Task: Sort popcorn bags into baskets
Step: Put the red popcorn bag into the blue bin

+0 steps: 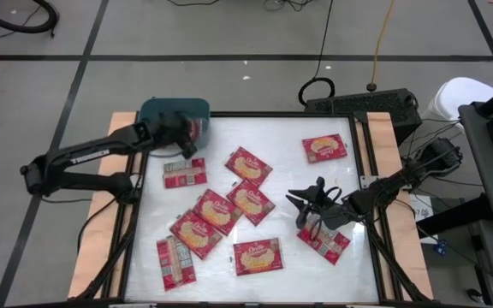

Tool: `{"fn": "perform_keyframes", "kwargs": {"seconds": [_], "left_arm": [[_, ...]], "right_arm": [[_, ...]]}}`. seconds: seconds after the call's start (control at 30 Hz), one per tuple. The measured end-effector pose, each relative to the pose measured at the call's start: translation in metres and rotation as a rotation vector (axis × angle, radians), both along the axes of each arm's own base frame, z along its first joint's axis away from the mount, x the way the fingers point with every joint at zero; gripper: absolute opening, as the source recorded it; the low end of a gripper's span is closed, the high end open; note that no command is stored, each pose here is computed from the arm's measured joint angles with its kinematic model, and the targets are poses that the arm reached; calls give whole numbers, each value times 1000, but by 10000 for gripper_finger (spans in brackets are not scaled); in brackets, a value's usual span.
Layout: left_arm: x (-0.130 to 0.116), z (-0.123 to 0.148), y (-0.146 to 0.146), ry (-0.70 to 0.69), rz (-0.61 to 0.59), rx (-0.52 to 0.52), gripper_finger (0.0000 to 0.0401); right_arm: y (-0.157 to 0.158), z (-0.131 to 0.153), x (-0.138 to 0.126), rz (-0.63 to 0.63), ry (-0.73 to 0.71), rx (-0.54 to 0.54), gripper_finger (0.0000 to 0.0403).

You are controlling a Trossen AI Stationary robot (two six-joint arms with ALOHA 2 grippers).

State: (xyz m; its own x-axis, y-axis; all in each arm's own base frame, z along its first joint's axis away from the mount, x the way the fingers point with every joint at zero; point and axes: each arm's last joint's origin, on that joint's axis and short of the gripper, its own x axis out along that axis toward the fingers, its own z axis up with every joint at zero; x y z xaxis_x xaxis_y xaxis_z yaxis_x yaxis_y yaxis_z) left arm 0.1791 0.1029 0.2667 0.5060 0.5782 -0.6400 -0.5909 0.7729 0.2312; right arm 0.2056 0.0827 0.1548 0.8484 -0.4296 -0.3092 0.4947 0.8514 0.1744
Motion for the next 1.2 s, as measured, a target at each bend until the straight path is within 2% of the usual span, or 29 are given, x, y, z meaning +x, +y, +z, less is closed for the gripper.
{"fn": "perform_keyframes", "kwargs": {"seconds": [0.17, 0.43, 0.53, 0.63, 0.87, 1.0, 1.2], "left_arm": [[13, 4, -31, -52, -149, -21, 6], [38, 9, -83, -177, -395, -21, 19], [43, 11, -99, -211, -485, -3, 11], [52, 12, -111, -244, -555, 25, 5], [67, -5, -125, -193, -597, 4, 24], [78, -15, -133, -180, -620, -1, 24], [90, -27, -145, -160, -679, 22, 7]], "right_arm": [[-5, 0, 2, -38, -22, 38, 82], [-2, 22, 18, -5, -15, -14, 82], [0, 34, 26, -5, 58, -54, 82], [0, 48, 33, -14, 144, -43, 82], [-9, 71, 36, -31, 356, 41, 82], [-17, 71, 31, -51, 462, 101, 86], [-27, 63, 20, -103, 610, 173, 112]]}}
